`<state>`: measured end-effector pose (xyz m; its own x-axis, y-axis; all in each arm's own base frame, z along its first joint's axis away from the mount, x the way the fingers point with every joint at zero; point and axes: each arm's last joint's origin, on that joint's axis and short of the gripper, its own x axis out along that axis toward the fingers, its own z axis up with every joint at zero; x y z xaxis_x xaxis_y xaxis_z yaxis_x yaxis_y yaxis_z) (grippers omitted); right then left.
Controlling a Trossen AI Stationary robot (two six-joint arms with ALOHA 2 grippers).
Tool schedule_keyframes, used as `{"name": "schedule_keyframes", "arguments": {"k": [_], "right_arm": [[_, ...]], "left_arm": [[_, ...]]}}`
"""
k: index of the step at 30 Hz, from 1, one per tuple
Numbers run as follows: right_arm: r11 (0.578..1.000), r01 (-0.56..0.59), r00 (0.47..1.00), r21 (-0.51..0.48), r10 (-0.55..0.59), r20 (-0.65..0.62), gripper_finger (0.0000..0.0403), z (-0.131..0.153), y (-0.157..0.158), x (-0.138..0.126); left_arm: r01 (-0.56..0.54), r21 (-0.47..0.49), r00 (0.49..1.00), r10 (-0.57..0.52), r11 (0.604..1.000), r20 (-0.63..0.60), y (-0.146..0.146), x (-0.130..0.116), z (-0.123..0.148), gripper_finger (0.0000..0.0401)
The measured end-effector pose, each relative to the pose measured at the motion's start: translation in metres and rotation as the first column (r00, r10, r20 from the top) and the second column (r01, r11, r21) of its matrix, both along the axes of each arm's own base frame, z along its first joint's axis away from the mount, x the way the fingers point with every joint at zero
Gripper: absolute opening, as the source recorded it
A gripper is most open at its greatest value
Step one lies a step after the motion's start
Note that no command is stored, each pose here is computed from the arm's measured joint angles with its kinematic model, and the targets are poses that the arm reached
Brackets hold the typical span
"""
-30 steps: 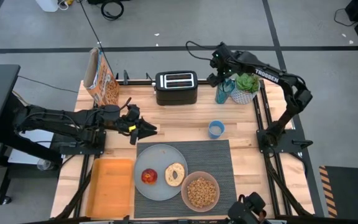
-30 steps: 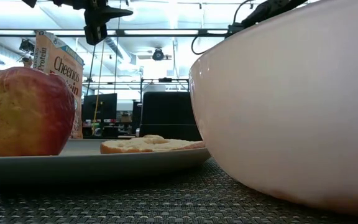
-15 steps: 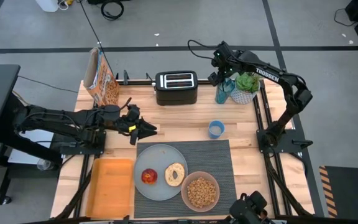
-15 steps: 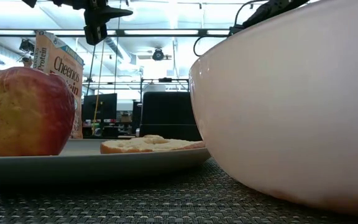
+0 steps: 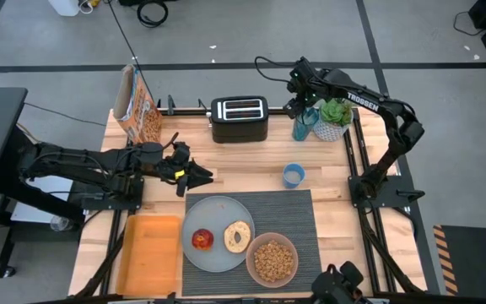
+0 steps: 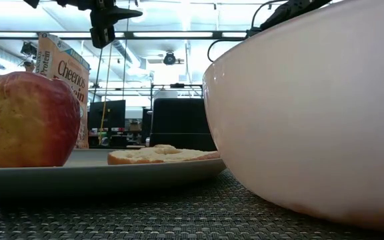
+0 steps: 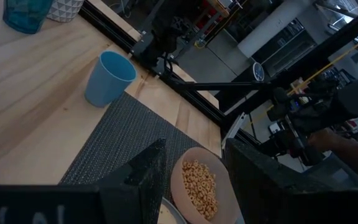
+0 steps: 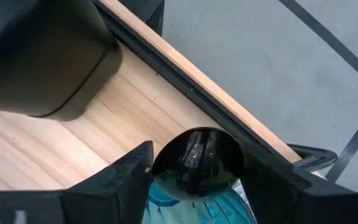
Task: Arrange a breakfast setting
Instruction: Put the spoon on the black mat
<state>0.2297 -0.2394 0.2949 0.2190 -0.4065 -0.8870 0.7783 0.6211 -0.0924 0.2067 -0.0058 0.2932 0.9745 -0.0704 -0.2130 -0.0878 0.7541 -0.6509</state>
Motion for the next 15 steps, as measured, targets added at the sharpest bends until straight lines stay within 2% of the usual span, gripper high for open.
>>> {"name": "schedule_keyframes", "arguments": {"k": [8,15], "right_arm": [[1.0,-0.005,1.0,0.008,0.005,-0.008,0.0223,0.001,0.003,-0.001],[1.0,-0.002,1.0,-0.023,0.002,0.007,0.0223,0.011,0.007,-0.005]], "left_arm": [[0.0,0.0,1.0,0.0,1.0,0.0,0.0,0.0,0.0,0.0172],[0.0,0.0,1.0,0.0,1.0,-0.001,0.0,0.0,0.0,0.0172]]}}
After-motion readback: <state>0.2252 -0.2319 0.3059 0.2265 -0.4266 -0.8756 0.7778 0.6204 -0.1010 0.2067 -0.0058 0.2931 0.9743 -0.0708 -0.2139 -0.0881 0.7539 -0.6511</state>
